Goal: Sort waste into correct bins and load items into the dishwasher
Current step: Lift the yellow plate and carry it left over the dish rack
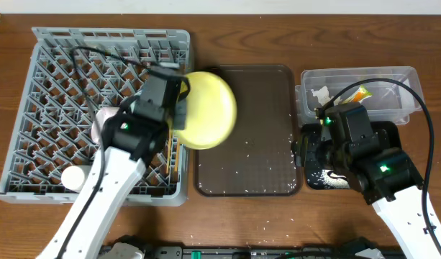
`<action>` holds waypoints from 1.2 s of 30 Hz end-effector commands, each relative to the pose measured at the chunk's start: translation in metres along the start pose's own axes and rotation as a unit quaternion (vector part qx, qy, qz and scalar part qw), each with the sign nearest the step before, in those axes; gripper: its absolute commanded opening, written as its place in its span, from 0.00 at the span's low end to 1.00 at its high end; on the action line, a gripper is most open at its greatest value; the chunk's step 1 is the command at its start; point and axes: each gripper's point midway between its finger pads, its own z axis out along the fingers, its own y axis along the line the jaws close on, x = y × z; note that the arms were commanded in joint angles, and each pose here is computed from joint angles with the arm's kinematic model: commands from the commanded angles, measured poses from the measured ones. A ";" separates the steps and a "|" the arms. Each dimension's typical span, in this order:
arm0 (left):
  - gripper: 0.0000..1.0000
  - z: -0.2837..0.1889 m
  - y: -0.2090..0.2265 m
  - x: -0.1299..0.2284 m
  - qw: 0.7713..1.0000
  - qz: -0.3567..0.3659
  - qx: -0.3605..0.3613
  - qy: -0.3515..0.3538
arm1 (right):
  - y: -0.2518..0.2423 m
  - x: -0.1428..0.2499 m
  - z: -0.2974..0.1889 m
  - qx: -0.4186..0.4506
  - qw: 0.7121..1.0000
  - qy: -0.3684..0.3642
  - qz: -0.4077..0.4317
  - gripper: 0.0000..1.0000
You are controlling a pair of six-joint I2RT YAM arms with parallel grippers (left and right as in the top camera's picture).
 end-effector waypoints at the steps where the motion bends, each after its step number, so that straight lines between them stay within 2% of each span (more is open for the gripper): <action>1: 0.08 -0.023 0.071 -0.009 0.983 0.010 -0.181 -0.033 | -0.001 -0.003 -0.001 0.006 1.000 -0.006 0.005 0.65; 5: 0.07 -0.028 0.092 -0.011 0.975 -0.005 -0.218 -0.038 | -0.002 -0.003 -0.001 0.007 1.000 -0.006 0.005 0.65; 9: 0.07 -0.029 0.109 -0.010 0.963 0.018 -0.266 -0.026 | -0.002 -0.003 -0.001 0.007 1.000 -0.006 0.005 0.65; 21: 0.07 -0.027 0.095 0.011 0.963 0.079 -0.258 0.022 | -0.005 -0.005 -0.001 0.016 1.000 -0.012 0.005 0.67; 29: 0.08 -0.028 0.079 0.015 0.965 0.102 -0.241 0.025 | -0.005 -0.007 -0.001 0.018 1.000 -0.016 0.005 0.67; 31: 0.16 -0.029 0.075 0.015 0.965 0.108 -0.237 0.024 | -0.005 -0.007 -0.001 0.018 1.000 -0.016 0.005 0.67; 34: 0.50 -0.029 0.072 0.015 0.965 0.111 -0.235 0.022 | -0.006 -0.007 -0.001 0.019 1.000 -0.016 0.005 0.68; 36: 0.56 -0.030 0.073 0.015 0.965 0.110 -0.235 0.021 | -0.006 -0.007 -0.001 0.019 1.000 -0.016 0.005 0.68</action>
